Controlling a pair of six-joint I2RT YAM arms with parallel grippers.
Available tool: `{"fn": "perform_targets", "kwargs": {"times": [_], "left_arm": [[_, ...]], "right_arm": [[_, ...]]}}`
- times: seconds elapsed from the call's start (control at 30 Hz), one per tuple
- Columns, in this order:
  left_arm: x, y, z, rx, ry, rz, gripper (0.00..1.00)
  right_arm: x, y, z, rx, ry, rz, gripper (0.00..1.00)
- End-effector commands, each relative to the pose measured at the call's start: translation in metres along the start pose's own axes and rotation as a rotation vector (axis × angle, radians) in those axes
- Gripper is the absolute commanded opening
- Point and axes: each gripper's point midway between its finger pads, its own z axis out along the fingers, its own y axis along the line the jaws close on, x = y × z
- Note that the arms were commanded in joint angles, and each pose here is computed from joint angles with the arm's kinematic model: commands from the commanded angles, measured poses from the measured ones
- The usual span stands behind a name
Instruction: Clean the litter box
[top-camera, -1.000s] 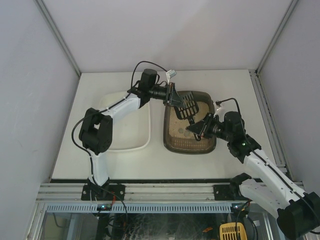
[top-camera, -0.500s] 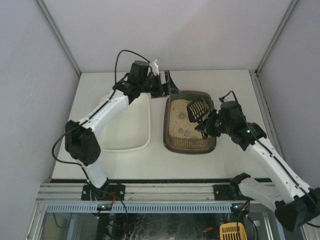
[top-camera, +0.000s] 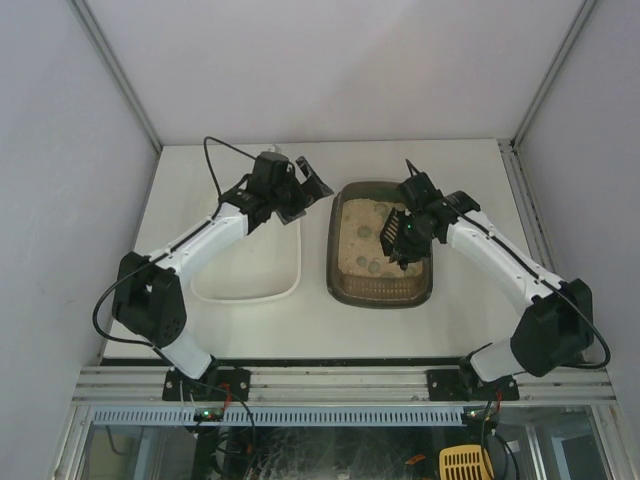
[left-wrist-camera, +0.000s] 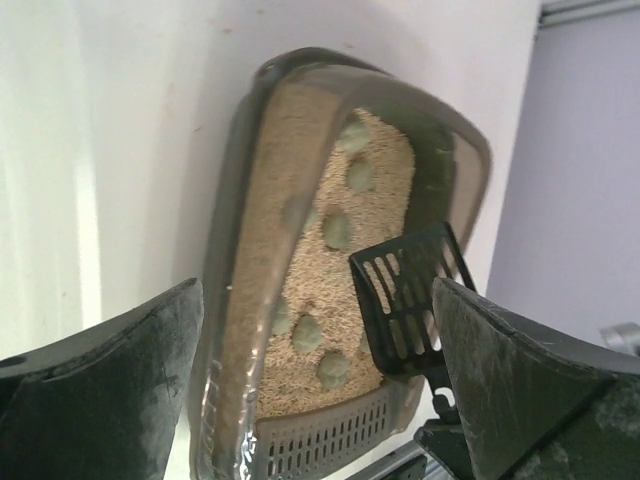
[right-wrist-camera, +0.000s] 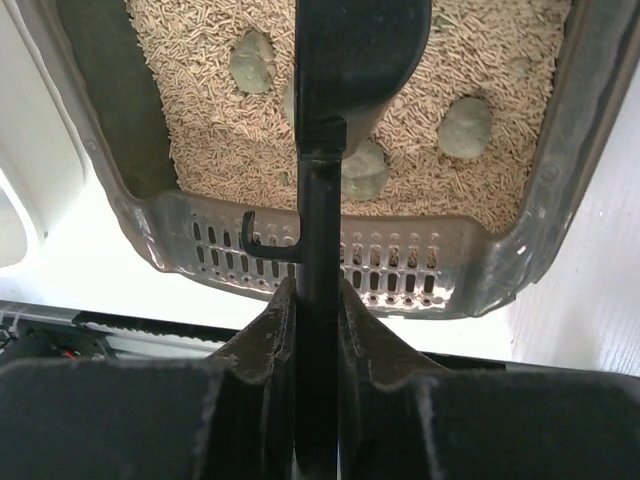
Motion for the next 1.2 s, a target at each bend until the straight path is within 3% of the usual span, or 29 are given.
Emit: {"fn": "perform_targets", "kwargs": {"times": [0.0, 0.2, 0.57, 1.17], "left_arm": [[-0.003, 0.008, -0.003, -0.021, -0.072, -0.11, 1.0], [0.018, 0.022, 0.011, -0.05, -0.001, -0.133, 1.0], [0.006, 0.014, 0.003, -0.034, -0.049, -0.121, 1.0], [-0.006, 0.021, -0.001, -0.027, -0.088, -0.092, 1.0]], "right_arm": [[-0.015, 0.013, -0.005, -0.005, -0.035, -0.084, 0.0], [-0.022, 0.019, 0.012, 0.023, -0.012, -0.109, 0.0], [-0.027, 0.022, 0.036, 0.112, 0.005, -0.157, 0.0], [-0.045, 0.07, 0.073, -0.08, -0.022, -0.187, 0.0]]}}
